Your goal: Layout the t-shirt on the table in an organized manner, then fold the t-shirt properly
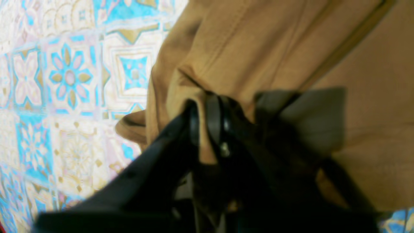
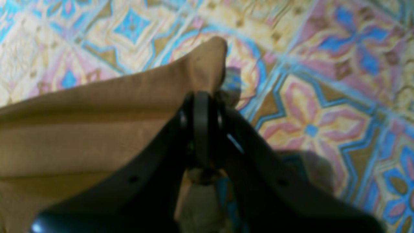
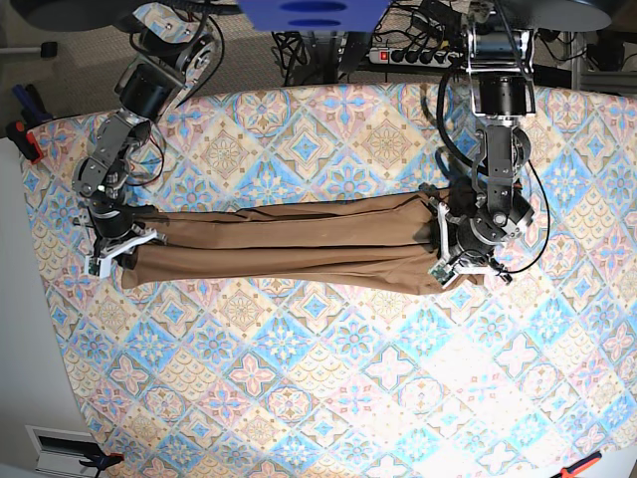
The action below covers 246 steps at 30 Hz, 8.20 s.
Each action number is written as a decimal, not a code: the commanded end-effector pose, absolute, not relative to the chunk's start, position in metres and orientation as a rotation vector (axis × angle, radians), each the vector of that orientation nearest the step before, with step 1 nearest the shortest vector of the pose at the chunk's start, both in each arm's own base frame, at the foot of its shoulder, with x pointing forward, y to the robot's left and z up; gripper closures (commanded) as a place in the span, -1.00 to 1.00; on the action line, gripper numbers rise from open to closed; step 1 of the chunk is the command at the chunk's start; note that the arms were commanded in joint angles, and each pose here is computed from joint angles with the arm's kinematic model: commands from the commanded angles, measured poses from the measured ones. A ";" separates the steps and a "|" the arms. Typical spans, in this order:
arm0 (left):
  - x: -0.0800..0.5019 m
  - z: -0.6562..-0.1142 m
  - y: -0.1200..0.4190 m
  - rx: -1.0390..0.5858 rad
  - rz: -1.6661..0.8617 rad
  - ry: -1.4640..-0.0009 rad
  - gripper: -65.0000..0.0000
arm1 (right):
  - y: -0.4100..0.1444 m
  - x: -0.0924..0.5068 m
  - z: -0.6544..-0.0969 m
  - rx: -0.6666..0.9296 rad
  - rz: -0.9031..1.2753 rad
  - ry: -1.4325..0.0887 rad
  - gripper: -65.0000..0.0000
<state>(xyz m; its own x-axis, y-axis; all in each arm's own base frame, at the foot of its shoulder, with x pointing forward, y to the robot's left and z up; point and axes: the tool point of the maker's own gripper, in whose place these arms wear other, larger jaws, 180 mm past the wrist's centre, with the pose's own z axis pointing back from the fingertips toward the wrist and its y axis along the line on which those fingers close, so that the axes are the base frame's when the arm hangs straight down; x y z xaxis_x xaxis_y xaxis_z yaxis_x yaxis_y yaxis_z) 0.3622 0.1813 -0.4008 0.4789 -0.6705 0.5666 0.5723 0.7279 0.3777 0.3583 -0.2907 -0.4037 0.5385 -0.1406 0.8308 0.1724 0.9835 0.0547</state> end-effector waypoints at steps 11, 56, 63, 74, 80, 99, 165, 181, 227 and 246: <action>0.361 -0.336 0.160 0.192 -0.749 -0.961 0.07 | -0.299 0.370 -0.384 -0.053 -0.188 -1.051 1.00; 0.352 -0.268 0.144 0.176 -0.463 -1.191 0.08 | -0.304 0.305 -0.362 0.420 -0.670 -1.247 -0.30; 0.352 -0.267 0.144 0.179 -0.464 -1.193 0.08 | -0.301 0.301 -0.385 0.442 -0.722 -1.192 -0.30; 0.350 -0.266 0.165 0.215 -0.423 -1.188 0.08 | -0.268 0.311 -0.394 0.509 -0.679 -1.143 -0.30; 0.347 -0.269 0.173 0.226 -0.405 -1.177 0.08 | -0.248 0.314 -0.400 0.551 -0.689 -1.124 -0.30; 0.336 -0.276 0.197 0.270 -0.375 -1.140 0.08 | -0.218 0.344 -0.402 0.639 -0.657 -1.095 0.12; 0.329 -0.287 0.199 0.269 -0.371 -1.107 0.09 | -0.099 0.354 -0.371 -0.086 0.339 -1.067 1.00; 0.329 -0.291 0.198 0.262 -0.371 -1.098 0.09 | -0.011 0.314 -0.393 -0.125 0.759 -0.997 0.04; 0.324 -0.388 0.155 -0.681 0.000 -0.823 -0.48 | -0.027 0.303 -0.334 -0.193 0.709 -1.128 0.04; 0.365 -0.405 0.104 -0.852 0.092 -0.788 -0.48 | -0.045 0.290 -0.350 -0.214 0.706 -1.072 0.04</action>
<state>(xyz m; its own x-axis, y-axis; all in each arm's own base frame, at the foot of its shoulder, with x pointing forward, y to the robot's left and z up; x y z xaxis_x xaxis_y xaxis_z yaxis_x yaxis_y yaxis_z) 0.3601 0.1022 -0.4089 0.7237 0.3758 0.5788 0.2243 0.6651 -0.7123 0.2843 -0.0456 -0.3618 0.3140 0.6352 0.7056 -0.4467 0.7546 -0.4806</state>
